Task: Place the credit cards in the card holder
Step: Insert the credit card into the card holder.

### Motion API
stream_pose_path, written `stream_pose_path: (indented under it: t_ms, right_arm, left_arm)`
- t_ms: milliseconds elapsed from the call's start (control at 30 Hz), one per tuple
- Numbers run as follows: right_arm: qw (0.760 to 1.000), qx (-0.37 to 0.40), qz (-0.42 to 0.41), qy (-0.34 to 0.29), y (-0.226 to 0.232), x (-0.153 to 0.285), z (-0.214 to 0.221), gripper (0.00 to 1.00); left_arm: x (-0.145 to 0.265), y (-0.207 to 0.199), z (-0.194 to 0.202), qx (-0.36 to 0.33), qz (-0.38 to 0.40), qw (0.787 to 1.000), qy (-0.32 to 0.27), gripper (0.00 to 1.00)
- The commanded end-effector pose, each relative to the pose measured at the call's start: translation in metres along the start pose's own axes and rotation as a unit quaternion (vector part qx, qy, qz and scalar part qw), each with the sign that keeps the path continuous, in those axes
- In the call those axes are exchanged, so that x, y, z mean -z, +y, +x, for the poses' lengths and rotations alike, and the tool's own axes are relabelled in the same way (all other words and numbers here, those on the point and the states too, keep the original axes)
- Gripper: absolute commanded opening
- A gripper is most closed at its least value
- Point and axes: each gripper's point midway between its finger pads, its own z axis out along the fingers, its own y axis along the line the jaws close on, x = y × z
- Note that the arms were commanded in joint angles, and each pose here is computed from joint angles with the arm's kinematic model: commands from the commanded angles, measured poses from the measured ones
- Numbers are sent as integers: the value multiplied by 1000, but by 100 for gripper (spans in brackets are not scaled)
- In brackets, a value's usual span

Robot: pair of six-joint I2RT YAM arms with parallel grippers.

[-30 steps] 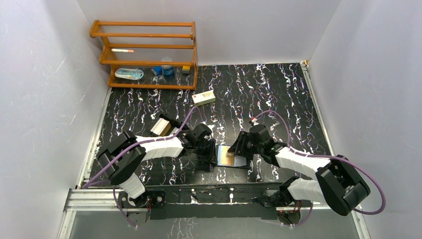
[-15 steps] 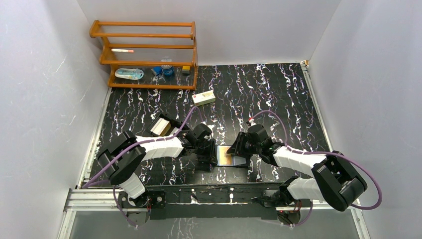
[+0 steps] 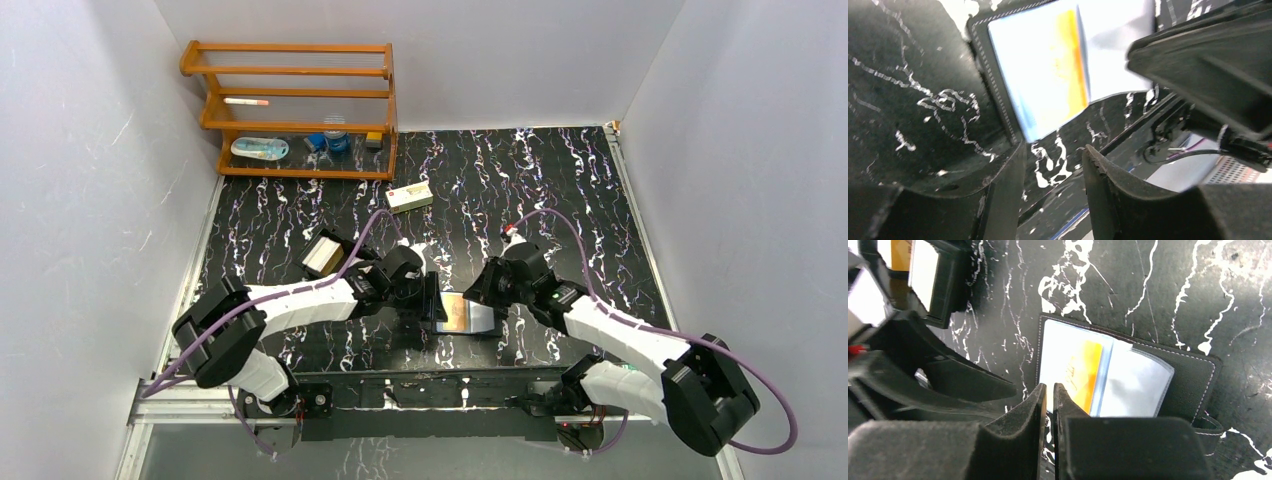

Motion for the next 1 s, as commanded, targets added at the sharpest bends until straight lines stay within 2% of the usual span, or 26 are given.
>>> stream_pose_path:
  t_ms: [0, 200, 400, 800, 967]
  right_arm:
    - [1000, 2, 9, 3, -1, -5, -2, 16]
    - [999, -10, 31, 32, -14, -19, 11, 11]
    - [994, -24, 95, 44, -54, -22, 32, 6]
    - [993, -29, 106, 42, -70, -22, 44, 3]
    - [991, -45, 113, 54, -82, -21, 59, 3]
  left_arm:
    - [2, -24, -16, 17, 52, 998, -39, 45]
    - [-9, -21, -23, 8, 34, 998, -43, 47]
    - [-15, -15, -22, 7, 30, 999, -44, 52]
    - [-24, -23, -26, -13, 57, 997, -52, 53]
    - [-30, -10, -27, -14, 26, 998, -53, 53]
